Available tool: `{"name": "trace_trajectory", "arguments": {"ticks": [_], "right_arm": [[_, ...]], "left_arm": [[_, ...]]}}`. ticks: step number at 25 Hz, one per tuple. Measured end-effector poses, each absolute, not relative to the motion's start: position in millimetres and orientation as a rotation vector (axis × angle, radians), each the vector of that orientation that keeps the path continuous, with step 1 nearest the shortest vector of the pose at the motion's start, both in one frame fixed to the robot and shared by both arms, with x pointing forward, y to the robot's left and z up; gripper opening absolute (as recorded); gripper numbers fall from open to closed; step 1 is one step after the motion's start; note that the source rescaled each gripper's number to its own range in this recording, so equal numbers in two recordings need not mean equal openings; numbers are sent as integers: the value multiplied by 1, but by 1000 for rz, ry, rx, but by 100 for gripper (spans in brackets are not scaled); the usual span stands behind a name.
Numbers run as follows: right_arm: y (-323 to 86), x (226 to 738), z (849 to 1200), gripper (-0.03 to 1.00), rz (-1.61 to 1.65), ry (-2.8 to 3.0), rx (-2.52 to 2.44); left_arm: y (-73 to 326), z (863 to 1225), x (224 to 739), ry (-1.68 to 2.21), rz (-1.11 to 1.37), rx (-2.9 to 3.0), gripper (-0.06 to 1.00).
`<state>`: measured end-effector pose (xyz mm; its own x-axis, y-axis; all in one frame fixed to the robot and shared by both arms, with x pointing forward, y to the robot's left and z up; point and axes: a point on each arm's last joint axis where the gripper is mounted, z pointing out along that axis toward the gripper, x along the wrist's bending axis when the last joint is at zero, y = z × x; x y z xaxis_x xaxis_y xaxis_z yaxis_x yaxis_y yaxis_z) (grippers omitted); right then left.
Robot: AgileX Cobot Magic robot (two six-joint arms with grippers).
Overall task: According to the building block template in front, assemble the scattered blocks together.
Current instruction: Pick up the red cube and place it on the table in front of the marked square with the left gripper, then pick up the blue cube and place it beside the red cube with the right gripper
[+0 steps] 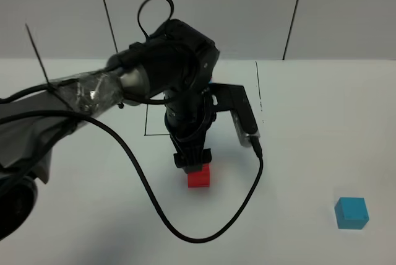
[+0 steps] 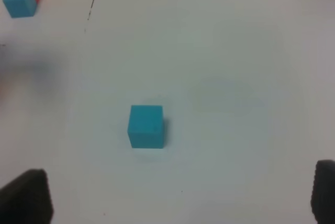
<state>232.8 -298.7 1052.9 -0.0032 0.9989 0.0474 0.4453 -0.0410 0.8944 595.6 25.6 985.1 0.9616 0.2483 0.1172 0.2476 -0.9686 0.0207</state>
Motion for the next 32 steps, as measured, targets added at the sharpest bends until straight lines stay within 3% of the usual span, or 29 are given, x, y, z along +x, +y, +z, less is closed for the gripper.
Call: {"name": "trace_trajectory", "arguments": {"ticks": [3,9,14,21,32], "right_arm": [[-299,233,1053,100,999,1531,1571],[-299,233,1053,100,999,1531,1571],[-299,233,1053,100,999,1531,1571],[-299,233,1053,100,999,1531,1571],[-299,233,1053,100,999,1531,1571]], "left_arm": [[50,1008,606,615,245,3040,100],[140,1046,638,1055,221,2817,99],[216,1082,635,1298,210,2591,98],[298,1111,567,1525,421,2312,98],[298,1119,396,1603,624,2031,97]]}}
